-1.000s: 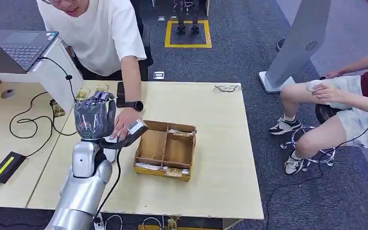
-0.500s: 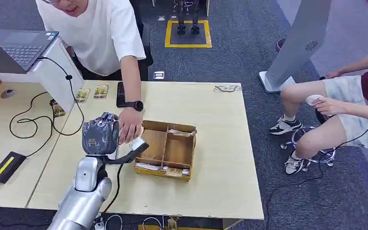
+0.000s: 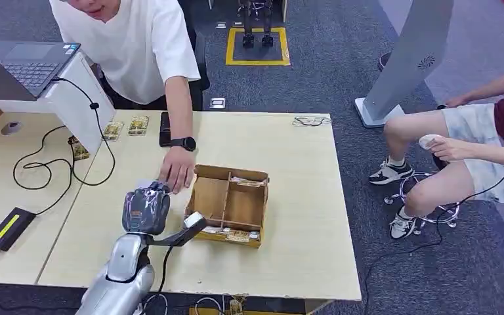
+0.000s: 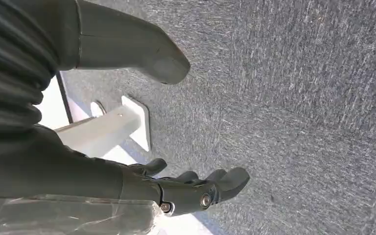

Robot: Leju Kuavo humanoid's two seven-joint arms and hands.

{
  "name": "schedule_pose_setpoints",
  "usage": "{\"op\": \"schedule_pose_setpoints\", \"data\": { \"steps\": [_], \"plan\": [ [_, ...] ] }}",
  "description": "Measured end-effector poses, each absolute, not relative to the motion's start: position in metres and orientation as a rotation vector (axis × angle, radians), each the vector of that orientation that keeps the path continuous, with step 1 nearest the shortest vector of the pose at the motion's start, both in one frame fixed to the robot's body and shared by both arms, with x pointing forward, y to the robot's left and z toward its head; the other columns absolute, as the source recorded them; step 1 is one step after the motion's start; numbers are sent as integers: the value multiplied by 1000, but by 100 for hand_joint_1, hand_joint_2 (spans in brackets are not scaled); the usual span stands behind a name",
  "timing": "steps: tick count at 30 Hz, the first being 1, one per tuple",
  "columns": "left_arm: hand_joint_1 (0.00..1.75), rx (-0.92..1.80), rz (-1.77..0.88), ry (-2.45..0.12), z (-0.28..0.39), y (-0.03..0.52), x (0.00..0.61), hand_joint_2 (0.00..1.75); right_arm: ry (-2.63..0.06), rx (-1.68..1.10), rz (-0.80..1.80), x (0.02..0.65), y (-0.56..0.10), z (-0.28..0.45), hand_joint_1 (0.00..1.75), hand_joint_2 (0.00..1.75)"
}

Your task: Pass the card to the sensor for recognition and then transmit it.

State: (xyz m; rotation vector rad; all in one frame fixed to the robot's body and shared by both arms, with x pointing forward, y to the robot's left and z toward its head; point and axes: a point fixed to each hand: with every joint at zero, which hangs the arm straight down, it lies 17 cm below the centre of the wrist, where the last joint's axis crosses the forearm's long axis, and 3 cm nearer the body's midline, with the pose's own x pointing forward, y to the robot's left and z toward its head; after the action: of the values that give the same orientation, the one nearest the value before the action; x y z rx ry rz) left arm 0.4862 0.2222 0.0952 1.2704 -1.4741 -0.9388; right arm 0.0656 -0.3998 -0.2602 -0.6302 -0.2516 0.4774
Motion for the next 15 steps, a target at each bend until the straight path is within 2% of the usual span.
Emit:
{"op": "schedule_pose_setpoints", "data": {
  "steps": [15],
  "plan": [
    [175,1234,-1018,-1430,74,216,481,175,-251,-635,476,66,-402,-260,0,175]
  ]
}}
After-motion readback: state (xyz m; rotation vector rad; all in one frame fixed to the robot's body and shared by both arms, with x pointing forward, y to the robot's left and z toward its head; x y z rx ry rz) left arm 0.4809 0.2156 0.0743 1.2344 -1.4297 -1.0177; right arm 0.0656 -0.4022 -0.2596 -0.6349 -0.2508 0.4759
